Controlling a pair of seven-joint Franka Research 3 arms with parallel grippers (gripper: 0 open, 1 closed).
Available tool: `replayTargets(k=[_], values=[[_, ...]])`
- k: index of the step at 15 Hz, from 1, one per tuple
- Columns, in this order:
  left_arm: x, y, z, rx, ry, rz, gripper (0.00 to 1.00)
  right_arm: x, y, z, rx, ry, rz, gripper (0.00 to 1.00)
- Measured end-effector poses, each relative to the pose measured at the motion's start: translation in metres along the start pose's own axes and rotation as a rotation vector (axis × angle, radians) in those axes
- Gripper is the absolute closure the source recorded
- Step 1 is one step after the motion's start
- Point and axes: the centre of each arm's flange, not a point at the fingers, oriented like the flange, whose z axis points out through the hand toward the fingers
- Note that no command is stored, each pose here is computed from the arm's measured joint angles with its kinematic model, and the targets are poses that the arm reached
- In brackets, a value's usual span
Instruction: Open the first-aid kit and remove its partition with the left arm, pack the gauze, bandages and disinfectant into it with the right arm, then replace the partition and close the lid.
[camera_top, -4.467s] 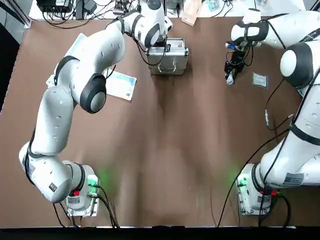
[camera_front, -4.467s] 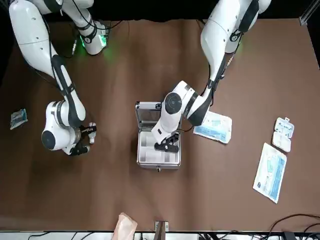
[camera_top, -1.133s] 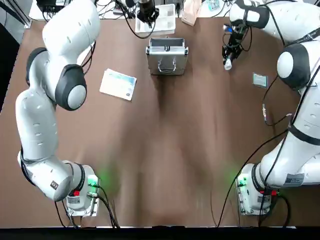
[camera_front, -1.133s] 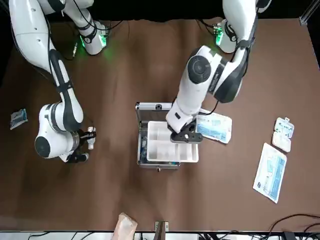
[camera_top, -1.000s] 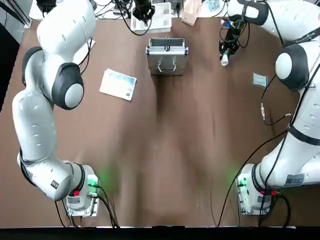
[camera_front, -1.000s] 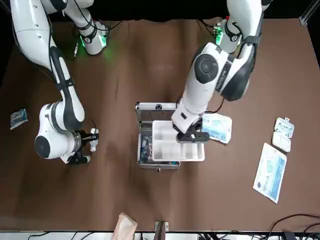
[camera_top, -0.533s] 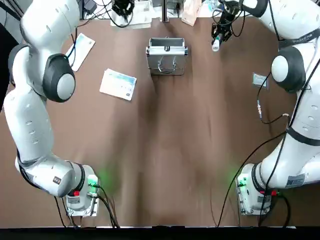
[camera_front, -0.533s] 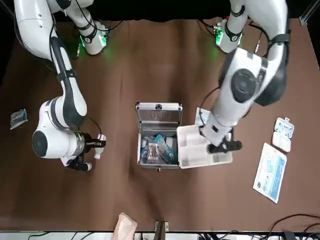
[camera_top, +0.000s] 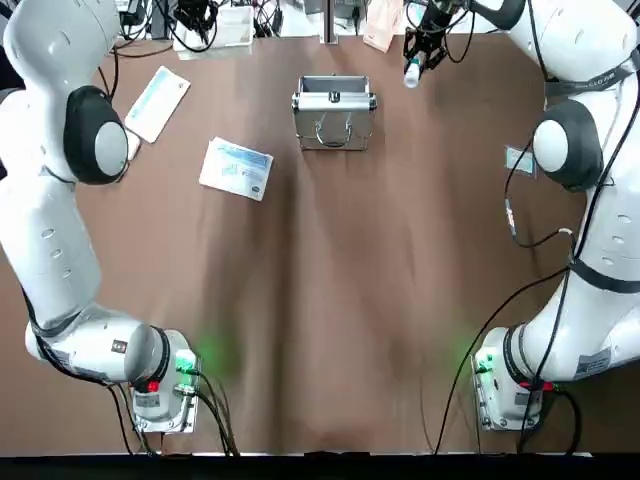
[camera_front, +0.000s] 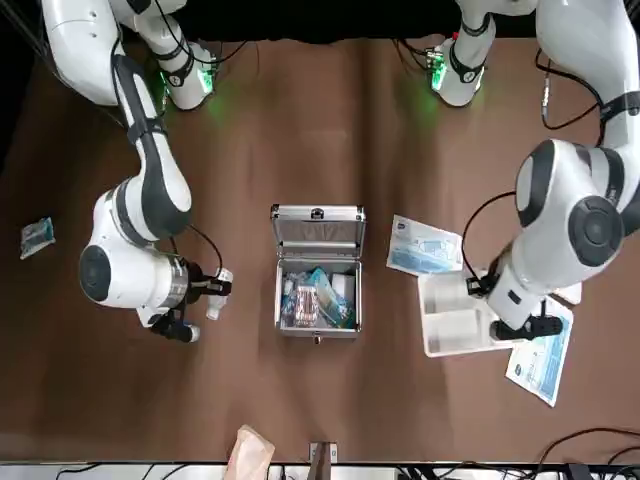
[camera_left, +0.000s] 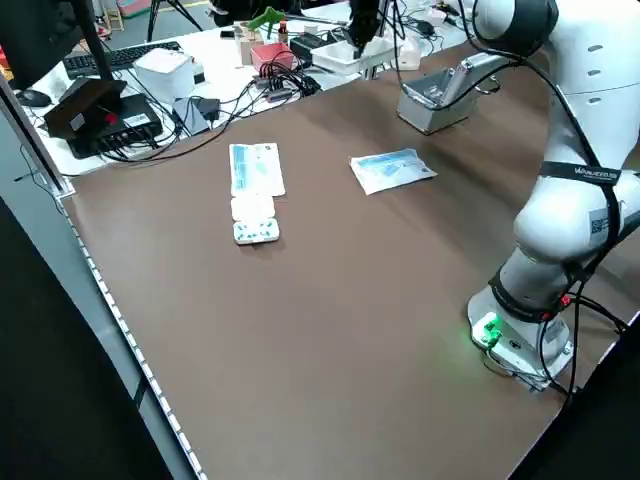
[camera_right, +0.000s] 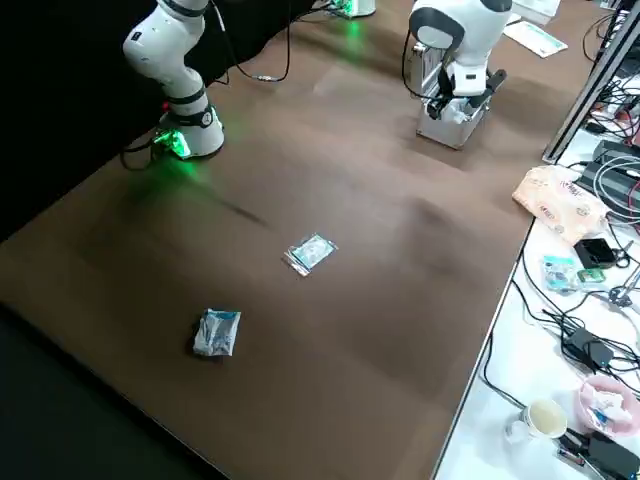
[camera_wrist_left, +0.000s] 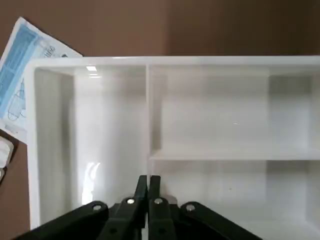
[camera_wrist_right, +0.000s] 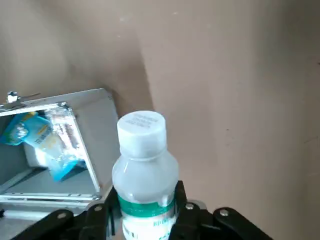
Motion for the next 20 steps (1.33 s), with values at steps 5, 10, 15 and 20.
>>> replayTargets(k=[5, 10, 15, 20], values=[[0.022, 0.015, 0.028, -0.043, 0.134, 0.024, 0.96, -0.018, -0.043, -0.003, 0.018, 0.015, -0.045, 0.56], [0.036, 0.035, 0.104, -0.029, 0.127, 0.054, 0.96, -0.026, -0.089, -0.006, 0.114, 0.143, -0.065, 0.56], [0.035, 0.043, 0.155, 0.032, 0.079, 0.126, 0.96, -0.033, -0.125, 0.014, 0.172, 0.235, -0.056, 0.56], [0.03, 0.051, 0.202, 0.045, 0.02, 0.24, 0.96, -0.043, -0.148, 0.083, 0.142, 0.188, -0.074, 0.56]])
